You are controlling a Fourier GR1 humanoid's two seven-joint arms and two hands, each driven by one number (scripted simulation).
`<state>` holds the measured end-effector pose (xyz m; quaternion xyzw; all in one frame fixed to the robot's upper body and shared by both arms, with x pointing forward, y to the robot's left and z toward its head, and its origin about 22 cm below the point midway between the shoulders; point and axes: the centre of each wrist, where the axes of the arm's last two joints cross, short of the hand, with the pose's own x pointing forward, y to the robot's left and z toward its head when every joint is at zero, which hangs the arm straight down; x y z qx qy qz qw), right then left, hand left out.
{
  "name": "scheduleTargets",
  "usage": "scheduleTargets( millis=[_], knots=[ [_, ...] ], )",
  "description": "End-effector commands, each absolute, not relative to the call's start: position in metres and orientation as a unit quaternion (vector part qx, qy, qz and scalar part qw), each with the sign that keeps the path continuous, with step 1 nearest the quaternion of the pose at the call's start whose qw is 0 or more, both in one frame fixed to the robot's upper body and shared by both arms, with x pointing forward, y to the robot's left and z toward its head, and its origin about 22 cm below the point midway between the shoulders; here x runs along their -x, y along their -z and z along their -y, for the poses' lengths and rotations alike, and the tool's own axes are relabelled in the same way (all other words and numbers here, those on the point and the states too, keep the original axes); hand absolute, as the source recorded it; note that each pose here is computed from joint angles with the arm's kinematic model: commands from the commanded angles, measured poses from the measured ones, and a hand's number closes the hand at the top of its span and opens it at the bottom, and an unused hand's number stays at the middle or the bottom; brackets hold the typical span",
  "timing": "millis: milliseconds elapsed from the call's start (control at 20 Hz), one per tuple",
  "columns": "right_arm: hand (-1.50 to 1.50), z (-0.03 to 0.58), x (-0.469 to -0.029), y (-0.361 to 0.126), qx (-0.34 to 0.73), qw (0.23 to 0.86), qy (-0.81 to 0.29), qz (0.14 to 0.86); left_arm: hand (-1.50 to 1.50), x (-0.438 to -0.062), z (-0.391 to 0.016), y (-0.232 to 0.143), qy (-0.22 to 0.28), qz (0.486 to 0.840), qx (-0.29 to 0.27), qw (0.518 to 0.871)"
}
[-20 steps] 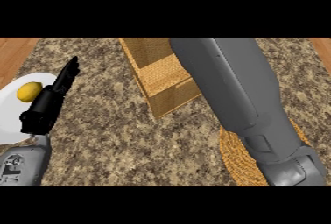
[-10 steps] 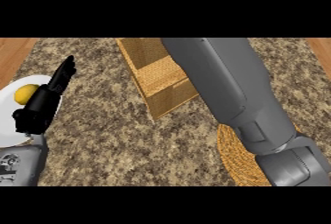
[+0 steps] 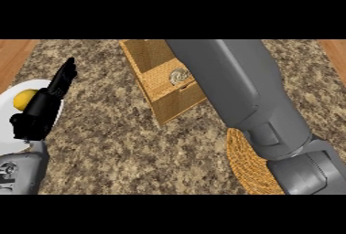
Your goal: Pick the cupcake from the placemat and place it in the basket
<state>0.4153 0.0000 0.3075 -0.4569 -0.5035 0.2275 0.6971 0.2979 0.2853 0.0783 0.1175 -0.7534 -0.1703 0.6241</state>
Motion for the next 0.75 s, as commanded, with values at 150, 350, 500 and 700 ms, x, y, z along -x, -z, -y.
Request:
scheduleTargets(
  millis=[150, 350, 500, 700],
  knots=[
    [-1.5, 0.017, -0.406, -0.343, 0.435, 0.694, 0.015, 0.574, 0.0, -0.295, -0.291, -0.069, 0.164, 0.746, -0.122, 0.633],
    [-1.5, 0.037, -0.407, -0.348, 0.445, 0.667, 0.105, 0.589, 0.0, -0.288, -0.302, -0.072, 0.163, 0.744, -0.133, 0.634],
    [-1.5, 0.06, -0.41, -0.338, 0.452, 0.651, 0.155, 0.59, 0.0, -0.289, -0.304, -0.069, 0.151, 0.746, -0.138, 0.633],
    [-1.5, 0.095, -0.4, -0.338, 0.46, 0.635, 0.199, 0.588, 0.0, -0.277, -0.314, -0.06, 0.138, 0.734, -0.146, 0.648]
  ],
)
